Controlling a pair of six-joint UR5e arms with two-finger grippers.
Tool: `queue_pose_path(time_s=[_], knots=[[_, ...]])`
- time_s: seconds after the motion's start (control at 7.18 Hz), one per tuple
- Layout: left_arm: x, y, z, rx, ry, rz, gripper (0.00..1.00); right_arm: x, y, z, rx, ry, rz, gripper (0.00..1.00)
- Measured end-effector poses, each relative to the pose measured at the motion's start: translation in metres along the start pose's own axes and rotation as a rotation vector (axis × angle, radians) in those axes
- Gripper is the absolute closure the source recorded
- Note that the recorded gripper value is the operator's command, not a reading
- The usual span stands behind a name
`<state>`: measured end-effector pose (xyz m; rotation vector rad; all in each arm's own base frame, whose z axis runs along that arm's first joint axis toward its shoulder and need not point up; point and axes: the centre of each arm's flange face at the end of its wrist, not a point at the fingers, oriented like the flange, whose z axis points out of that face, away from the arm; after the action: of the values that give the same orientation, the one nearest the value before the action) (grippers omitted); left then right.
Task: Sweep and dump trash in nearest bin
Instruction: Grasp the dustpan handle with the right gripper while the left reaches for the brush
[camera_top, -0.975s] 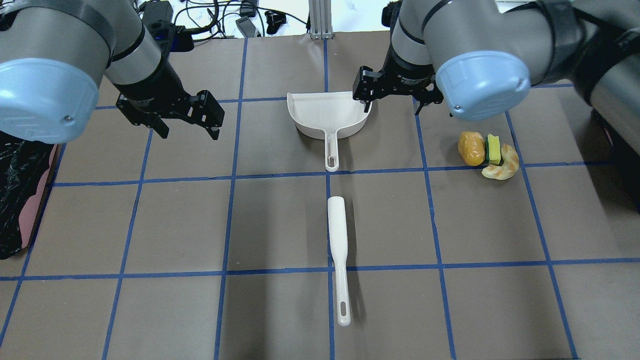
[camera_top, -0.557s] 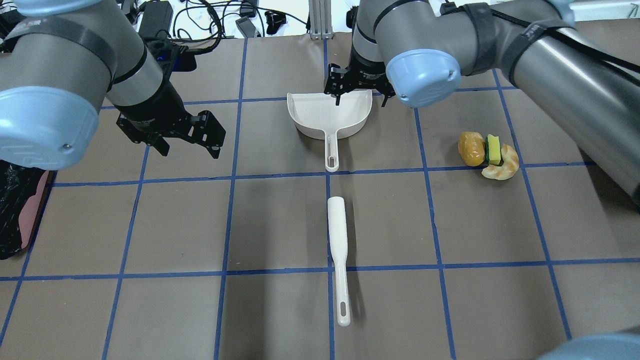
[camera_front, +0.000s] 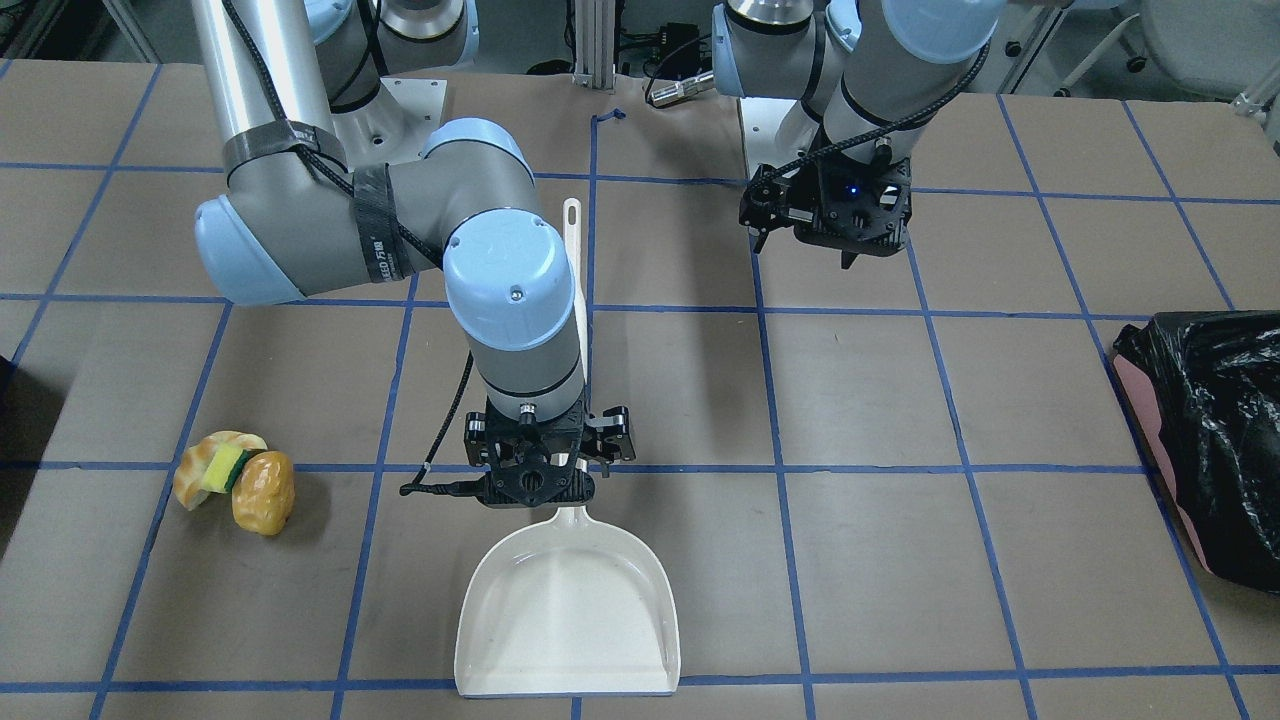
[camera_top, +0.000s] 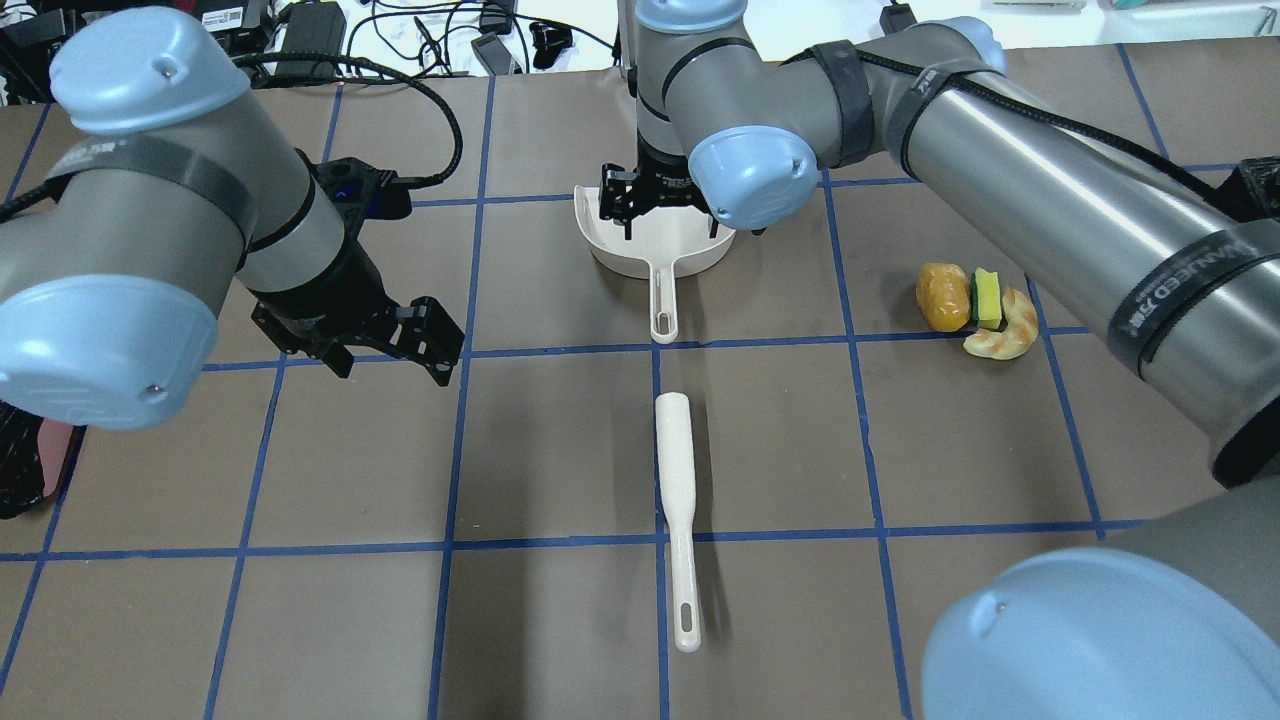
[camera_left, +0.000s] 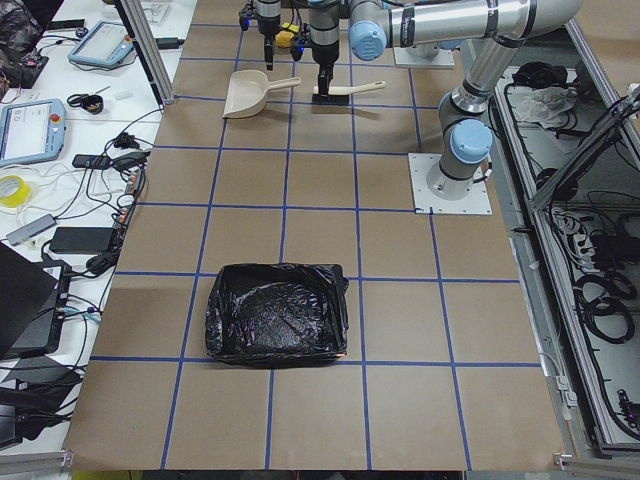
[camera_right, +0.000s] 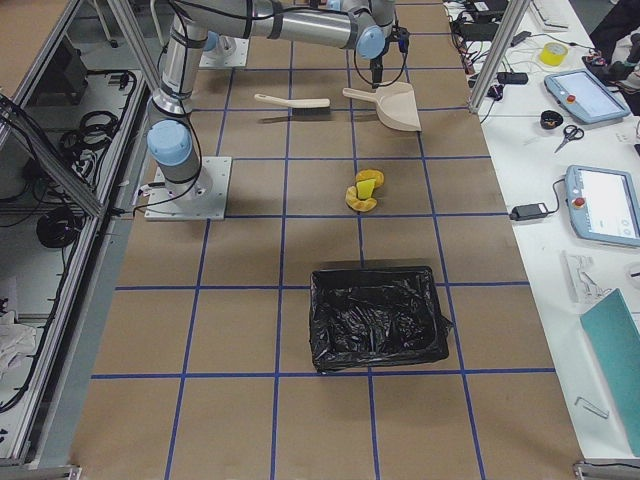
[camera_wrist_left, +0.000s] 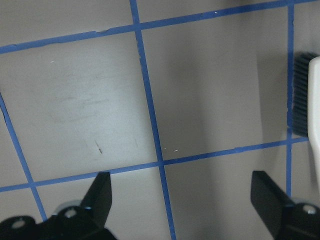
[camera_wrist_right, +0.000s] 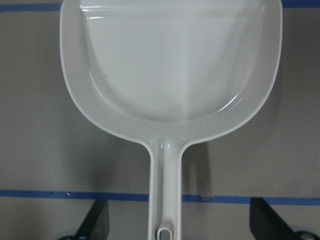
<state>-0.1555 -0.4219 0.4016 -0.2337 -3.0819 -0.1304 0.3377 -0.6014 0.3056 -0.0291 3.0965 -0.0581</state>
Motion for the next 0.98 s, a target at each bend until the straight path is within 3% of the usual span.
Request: queue_pose_path(time_s=[0.42,0.98], knots=[[0.054,0.024,0.018,-0.019,-0.011,0.027,0.0,-0.007,0.016,0.048,-0.039,0.03,-0.013,0.04],[0.122,0.053,0.083,0.041,0.033,-0.007,0.0,-0.023,0.026,0.065,-0.045,0.034,-0.056,0.15]])
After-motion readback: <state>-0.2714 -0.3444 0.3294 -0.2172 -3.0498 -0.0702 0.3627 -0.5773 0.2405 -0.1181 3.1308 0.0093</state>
